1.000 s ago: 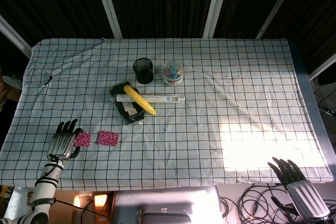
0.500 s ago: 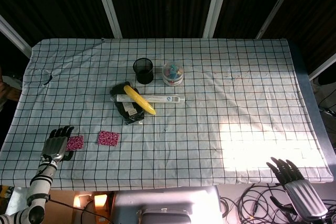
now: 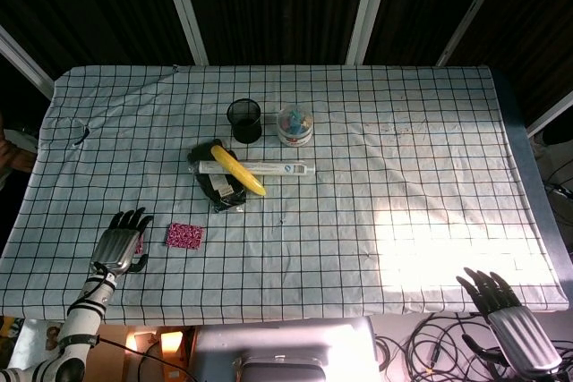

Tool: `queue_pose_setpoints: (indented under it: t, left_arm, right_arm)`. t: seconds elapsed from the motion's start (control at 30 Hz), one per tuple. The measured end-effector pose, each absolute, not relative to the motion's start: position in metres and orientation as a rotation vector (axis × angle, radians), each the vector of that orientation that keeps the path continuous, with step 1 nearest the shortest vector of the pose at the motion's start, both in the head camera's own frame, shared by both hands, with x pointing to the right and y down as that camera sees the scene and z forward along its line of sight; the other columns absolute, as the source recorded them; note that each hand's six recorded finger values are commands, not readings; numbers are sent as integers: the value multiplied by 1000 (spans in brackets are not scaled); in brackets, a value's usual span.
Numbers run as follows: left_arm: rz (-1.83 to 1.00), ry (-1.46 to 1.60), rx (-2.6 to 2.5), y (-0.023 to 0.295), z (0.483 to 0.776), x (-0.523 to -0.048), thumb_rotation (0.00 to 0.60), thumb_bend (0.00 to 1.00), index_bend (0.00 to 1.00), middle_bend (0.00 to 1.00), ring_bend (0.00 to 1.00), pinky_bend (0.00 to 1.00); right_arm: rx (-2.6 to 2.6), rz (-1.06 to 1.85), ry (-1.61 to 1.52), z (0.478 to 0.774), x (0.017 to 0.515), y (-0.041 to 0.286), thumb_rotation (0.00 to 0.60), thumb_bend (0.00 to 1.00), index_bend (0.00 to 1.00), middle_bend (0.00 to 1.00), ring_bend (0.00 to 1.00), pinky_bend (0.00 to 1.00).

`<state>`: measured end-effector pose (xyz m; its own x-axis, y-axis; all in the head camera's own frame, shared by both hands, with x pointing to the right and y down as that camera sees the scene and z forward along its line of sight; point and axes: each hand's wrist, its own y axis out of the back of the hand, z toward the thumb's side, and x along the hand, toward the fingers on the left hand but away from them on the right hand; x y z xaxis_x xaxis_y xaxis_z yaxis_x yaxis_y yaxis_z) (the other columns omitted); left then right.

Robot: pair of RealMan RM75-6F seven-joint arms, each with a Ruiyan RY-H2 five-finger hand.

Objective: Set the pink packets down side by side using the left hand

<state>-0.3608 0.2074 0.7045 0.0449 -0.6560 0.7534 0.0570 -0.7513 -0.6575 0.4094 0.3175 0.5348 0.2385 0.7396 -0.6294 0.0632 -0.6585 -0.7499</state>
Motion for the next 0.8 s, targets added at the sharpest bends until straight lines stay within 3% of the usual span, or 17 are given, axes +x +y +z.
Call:
queue_pose_setpoints:
  t: [0.27,0.8]
  left_arm:
    - [-1726,537,-1822,208,721,-320,600,357,157,0,0,0]
    - [-1728,519,-1810,201,735,-306,600,359,236,0,0,0]
  right_arm:
    - [-1920,1450,-745,531,412,318,600,198,0,0,0,0]
    - [-1915,1452,-762,528,417,319,600,198,0,0,0,0]
